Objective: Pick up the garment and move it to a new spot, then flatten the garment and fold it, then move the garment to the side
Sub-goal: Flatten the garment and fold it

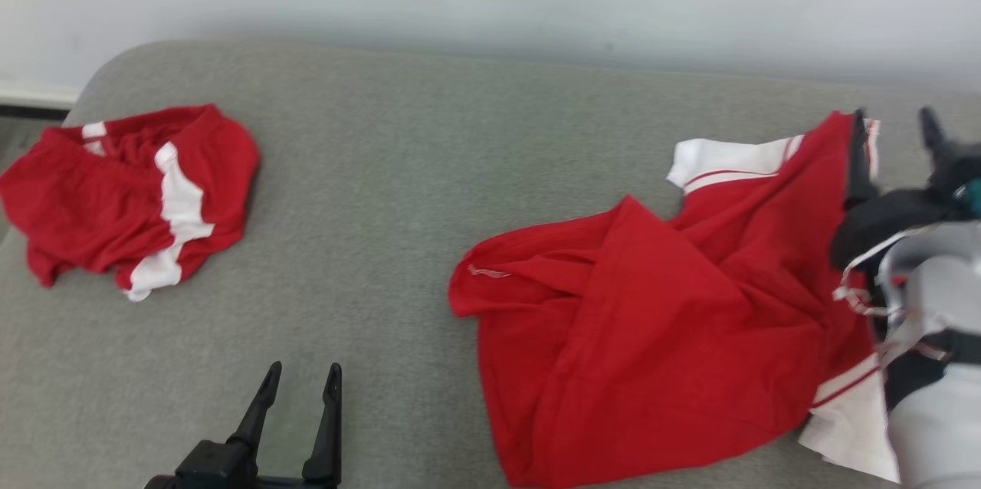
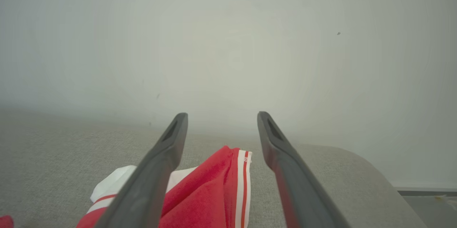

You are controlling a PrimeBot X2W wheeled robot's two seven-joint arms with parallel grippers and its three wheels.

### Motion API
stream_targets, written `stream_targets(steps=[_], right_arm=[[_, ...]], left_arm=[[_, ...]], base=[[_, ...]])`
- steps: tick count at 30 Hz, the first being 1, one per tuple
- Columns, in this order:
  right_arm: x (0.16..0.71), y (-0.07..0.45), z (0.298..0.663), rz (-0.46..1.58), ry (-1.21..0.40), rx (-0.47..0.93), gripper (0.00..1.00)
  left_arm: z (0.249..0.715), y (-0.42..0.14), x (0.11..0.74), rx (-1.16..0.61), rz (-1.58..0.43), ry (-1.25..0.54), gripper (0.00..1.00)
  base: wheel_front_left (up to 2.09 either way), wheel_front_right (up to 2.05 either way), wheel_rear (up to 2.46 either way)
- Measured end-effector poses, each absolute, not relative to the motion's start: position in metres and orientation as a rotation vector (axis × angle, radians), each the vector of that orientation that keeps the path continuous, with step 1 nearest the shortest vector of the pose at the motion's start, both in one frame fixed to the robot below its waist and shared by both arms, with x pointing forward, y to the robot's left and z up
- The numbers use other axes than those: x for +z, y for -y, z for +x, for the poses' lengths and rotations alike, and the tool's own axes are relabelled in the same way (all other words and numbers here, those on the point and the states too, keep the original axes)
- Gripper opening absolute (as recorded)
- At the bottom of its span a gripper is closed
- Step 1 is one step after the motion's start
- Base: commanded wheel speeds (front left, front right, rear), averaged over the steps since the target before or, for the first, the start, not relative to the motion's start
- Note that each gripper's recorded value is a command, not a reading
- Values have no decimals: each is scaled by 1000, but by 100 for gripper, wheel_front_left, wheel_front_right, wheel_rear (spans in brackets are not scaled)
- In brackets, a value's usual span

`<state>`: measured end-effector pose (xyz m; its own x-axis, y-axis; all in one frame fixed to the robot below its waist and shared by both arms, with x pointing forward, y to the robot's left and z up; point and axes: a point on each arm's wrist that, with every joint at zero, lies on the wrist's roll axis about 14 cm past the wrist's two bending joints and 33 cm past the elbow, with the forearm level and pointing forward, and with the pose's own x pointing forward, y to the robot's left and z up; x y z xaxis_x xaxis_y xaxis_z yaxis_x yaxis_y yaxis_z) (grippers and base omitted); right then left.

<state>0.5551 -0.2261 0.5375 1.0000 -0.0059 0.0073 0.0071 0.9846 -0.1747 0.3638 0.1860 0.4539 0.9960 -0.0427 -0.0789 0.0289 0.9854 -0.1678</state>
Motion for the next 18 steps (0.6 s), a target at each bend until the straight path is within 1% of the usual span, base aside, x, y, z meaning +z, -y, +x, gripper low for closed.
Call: stream_targets(steps=[5,9,13,18], right_arm=[[538,218,514,-148,70,13,100],[531,220,477,-105,97,2,100],[520,213,443,-57,97,8,100],[508,206,413,6,80,2,100]], left_arm=[[367,-168,457,-97,-164,-75,100],[372,-153,461,-142,-162,-64,100],[376,-141,464,-179,-165,-54,100],[379,-126,466,-224,-167,-51,100]], base=[[0,0,0],[0,0,0],[0,0,0],[0,0,0]])
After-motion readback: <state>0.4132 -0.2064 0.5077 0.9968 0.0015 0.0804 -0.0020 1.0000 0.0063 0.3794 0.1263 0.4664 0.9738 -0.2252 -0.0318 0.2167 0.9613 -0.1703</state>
